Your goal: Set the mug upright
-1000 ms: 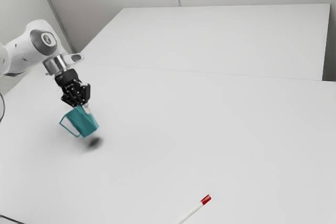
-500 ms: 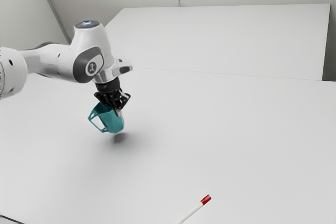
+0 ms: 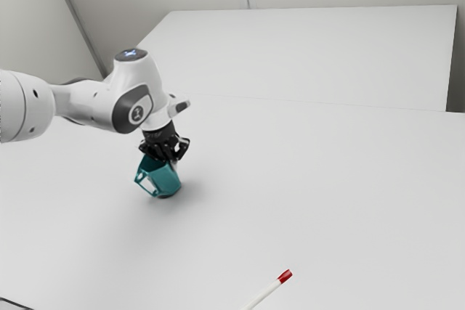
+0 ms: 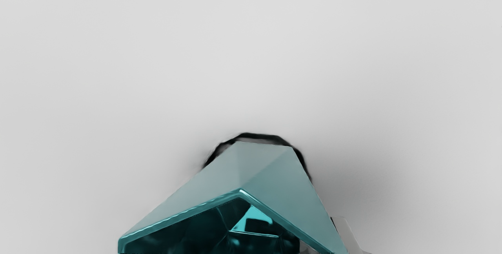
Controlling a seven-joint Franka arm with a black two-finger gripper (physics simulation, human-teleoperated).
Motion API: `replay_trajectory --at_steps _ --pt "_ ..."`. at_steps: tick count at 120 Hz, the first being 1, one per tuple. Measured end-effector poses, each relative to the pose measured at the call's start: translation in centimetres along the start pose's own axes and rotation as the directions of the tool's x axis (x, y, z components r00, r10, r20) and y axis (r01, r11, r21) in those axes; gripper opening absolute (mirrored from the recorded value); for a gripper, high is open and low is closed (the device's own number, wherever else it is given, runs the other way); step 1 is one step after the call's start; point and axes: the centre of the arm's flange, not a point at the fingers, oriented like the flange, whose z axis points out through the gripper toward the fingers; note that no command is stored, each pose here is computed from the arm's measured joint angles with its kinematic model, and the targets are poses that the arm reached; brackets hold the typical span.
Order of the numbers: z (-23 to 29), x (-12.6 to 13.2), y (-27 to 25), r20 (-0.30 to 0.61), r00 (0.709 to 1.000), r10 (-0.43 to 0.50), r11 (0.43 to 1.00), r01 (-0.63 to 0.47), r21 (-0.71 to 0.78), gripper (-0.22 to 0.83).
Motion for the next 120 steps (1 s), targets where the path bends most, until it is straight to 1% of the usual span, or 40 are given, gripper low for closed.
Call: replay_trajectory --at_steps 19,36,42,51,62,73,83,101,120 --pt "0.7 0.2 0.4 -0.005 0.999 -0.05 0.999 0.05 -0.006 -0.16" --pt "0.0 0.3 0.4 -0.015 0.996 -0.087 0.996 0.087 -0.012 0.16" --pt "-0.7 0.3 0.3 -0.024 0.995 -0.098 0.995 0.098 -0.014 0.26" --pt "-1.7 0.2 0.2 -0.039 0.994 -0.102 0.995 0.101 -0.005 0.36" --pt "-3.1 0.0 0.2 -0.063 0.993 -0.102 0.995 0.102 0.002 0.45" --pt "-5.8 0.2 0.4 -0.107 0.989 -0.104 0.995 0.104 -0.005 0.51" --pt "-8.7 0.7 0.7 -0.128 0.986 -0.104 0.994 0.105 -0.004 0.54" --pt "-14.7 1.9 1.2 -0.151 0.986 -0.063 0.998 0.064 0.004 0.58" --pt "-20.5 1.2 1.2 -0.155 0.988 -0.025 0.999 0.029 0.022 0.6"
